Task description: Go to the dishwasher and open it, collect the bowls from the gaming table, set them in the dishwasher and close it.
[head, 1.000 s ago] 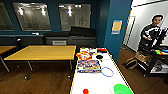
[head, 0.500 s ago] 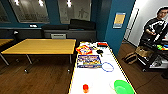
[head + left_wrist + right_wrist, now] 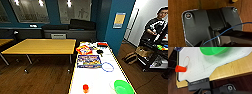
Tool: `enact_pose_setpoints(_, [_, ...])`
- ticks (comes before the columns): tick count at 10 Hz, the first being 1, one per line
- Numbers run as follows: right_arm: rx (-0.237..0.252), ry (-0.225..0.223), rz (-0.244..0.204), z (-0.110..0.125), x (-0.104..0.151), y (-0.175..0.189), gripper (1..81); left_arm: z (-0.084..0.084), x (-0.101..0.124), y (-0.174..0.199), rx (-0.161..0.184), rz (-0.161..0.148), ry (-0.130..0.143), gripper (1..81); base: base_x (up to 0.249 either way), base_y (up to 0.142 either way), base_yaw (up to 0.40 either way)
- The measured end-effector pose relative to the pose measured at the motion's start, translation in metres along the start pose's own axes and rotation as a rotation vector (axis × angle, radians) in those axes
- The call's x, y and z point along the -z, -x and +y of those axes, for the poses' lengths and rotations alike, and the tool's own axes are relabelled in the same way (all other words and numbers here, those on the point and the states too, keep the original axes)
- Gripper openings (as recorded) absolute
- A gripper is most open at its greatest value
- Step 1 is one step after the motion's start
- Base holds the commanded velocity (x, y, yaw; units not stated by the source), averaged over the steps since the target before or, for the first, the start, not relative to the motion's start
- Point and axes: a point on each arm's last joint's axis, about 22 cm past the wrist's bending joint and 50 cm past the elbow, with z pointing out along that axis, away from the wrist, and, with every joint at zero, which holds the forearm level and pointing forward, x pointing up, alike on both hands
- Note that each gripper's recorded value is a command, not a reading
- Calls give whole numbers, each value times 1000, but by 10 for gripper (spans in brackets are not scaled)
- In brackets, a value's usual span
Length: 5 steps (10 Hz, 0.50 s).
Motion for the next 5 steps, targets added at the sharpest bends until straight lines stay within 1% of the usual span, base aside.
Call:
enact_pose_setpoints(1, [-21, 36, 5, 13, 5, -16, 811, 1, 3, 1, 4, 7, 20, 811, 0, 0, 0])
enact_pose_setpoints(2, [-48, 70, 16, 27, 10, -31, 811, 5, 6, -1, 9, 15, 43, 811, 0, 0, 0])
enact_pose_setpoints(3, [-83, 90, 30, 35, 14, -46, 811, 10, 8, -3, 13, 26, 66, 811, 0, 0, 0])
enact_pose_setpoints(4, [-115, 98, 42, 36, 14, -63, 811, 9, 11, -5, 15, 35, 74, 811, 0, 0, 0])
enact_pose_setpoints(5, [-145, 99, 58, 32, 16, -89, 811, 4, 12, -3, 17, 36, 69, 811, 0, 0, 0])
